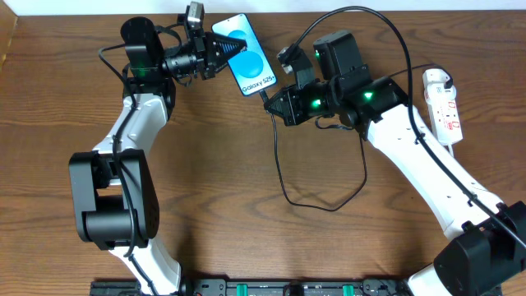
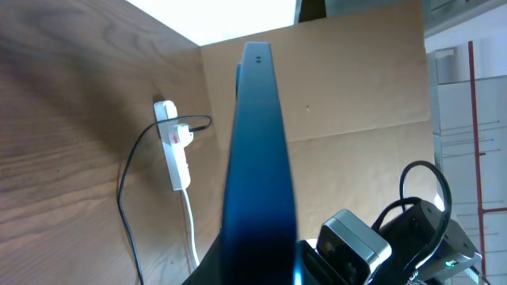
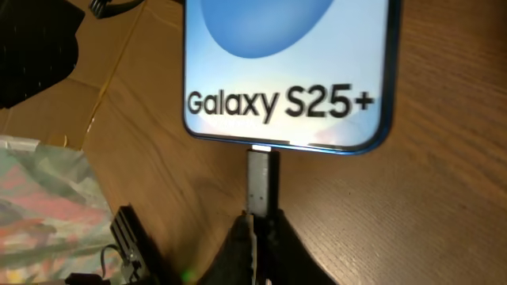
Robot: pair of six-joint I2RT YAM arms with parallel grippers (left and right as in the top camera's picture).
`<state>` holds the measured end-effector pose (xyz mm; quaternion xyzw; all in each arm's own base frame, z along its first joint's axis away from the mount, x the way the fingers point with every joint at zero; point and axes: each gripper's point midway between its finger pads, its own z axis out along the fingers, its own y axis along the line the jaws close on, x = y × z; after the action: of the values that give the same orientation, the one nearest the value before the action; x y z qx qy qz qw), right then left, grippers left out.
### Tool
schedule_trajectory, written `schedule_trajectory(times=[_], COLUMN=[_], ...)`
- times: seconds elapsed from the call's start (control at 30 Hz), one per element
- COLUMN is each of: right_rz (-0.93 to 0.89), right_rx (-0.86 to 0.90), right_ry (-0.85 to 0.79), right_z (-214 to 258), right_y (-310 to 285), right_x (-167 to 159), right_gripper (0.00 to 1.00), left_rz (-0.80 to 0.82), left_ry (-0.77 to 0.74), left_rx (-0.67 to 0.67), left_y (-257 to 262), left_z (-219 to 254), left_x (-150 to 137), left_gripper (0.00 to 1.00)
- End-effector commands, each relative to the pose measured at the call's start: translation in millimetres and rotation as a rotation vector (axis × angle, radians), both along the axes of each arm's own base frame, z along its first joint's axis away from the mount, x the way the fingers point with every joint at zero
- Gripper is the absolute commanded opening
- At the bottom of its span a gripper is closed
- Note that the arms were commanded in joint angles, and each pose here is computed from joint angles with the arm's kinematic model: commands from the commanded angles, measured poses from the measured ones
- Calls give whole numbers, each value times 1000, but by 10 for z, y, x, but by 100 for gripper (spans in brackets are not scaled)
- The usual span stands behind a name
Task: Plug charger to phone and switch on socket
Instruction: 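Open the right gripper off the plug and withdraw it rightward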
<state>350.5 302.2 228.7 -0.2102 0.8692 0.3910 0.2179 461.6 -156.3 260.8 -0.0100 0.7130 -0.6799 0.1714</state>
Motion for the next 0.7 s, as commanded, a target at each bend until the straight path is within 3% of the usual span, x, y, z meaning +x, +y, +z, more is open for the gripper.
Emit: schedule_trajectory(times=[0.0,0.2,0.67], right_rz=[3,-18,-137], right_rx=[-9,-45,39], right_ry=[-21,23,-55], right_z=[38,-54,378], right_y=[-10,-188,-990], right_x=[27,29,310], right_gripper=[19,37,52], left_rz=[-132,-127,-129], left_ry=[-60,-79,-124], left_rx=[-1,3,17], left_y=[-143,-118,-112], left_z=[149,149,27], left_x=[-235,-225,-260], left_gripper=[7,7,7])
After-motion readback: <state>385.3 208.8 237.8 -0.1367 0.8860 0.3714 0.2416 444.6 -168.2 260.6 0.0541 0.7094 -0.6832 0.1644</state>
